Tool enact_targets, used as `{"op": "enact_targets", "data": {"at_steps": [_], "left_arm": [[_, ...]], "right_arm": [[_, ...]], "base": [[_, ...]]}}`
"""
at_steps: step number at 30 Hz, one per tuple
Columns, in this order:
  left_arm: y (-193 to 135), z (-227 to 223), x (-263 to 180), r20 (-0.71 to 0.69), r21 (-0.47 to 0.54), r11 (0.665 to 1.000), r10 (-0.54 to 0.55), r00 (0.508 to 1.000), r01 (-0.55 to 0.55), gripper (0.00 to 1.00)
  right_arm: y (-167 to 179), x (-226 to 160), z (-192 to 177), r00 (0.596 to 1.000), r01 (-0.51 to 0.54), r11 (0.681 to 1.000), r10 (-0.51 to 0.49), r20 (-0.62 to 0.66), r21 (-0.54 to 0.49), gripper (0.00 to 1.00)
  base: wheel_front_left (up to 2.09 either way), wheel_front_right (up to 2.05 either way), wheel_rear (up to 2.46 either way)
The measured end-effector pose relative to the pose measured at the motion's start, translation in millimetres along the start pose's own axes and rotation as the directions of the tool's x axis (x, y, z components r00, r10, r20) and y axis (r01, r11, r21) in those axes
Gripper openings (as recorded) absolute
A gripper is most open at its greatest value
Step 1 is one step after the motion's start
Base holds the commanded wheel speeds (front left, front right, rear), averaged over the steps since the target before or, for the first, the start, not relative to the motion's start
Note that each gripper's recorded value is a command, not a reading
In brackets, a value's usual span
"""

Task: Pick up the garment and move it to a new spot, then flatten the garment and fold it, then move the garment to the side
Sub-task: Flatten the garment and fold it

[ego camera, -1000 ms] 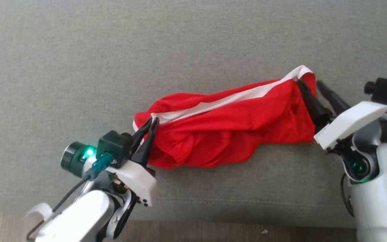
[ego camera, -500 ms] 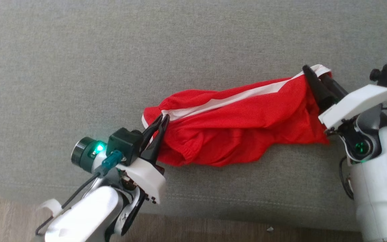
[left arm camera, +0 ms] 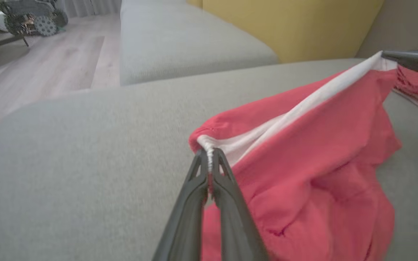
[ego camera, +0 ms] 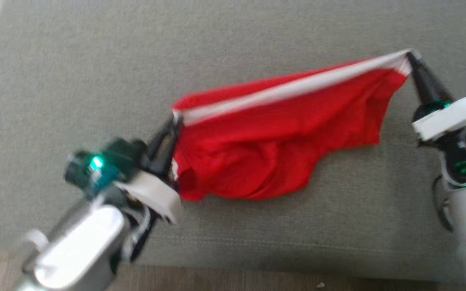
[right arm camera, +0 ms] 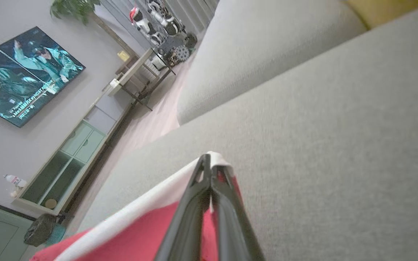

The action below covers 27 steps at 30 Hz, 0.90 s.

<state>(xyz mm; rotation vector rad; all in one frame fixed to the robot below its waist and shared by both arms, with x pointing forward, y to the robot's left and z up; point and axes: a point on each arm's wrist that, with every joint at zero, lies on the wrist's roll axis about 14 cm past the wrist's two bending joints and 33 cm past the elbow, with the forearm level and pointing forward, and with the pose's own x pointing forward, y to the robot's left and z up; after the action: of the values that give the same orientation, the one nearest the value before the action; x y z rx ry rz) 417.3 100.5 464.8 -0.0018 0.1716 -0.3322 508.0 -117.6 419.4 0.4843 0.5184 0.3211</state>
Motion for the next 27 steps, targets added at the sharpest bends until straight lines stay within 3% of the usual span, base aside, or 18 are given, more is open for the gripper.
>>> {"op": "enact_targets", "data": {"at_steps": [5,8,11,16,20,24,27], "left_arm": [[7,74,35,0.181,0.035,0.997,-0.080,0.980,0.075,0.00],[10,130,67,0.281,0.023,0.990,-0.142,0.949,0.141,0.00],[21,187,101,0.394,0.049,0.989,-0.146,0.907,0.138,0.00],[19,283,133,0.614,0.129,0.983,-0.181,0.768,0.128,0.00],[13,286,148,0.622,0.139,0.976,-0.217,0.753,0.166,0.00],[13,220,163,0.501,0.109,0.973,-0.230,0.834,0.203,0.00],[9,151,158,0.377,0.045,0.972,-0.232,0.897,0.232,0.00]], "right_arm": [[-6,-20,58,0.991,0.014,0.999,-0.009,0.135,-0.034,0.00],[-1,-19,116,0.966,0.016,0.997,0.005,0.257,-0.080,0.00],[21,-11,188,0.909,0.008,0.988,0.056,0.414,-0.153,0.00],[54,-15,280,0.771,0.020,0.965,0.150,0.618,-0.260,0.00],[52,-10,286,0.757,0.033,0.958,0.161,0.633,-0.284,0.00],[41,-7,264,0.782,0.024,0.958,0.160,0.602,-0.286,0.00],[21,-5,220,0.840,0.026,0.961,0.129,0.528,-0.276,0.00]], "base": [[0.00,0.00,0.00],[0.00,0.00,0.00],[0.00,0.00,0.00],[0.00,0.00,0.00],[0.00,0.00,0.00],[0.00,0.00,0.00],[0.00,0.00,0.00]]}}
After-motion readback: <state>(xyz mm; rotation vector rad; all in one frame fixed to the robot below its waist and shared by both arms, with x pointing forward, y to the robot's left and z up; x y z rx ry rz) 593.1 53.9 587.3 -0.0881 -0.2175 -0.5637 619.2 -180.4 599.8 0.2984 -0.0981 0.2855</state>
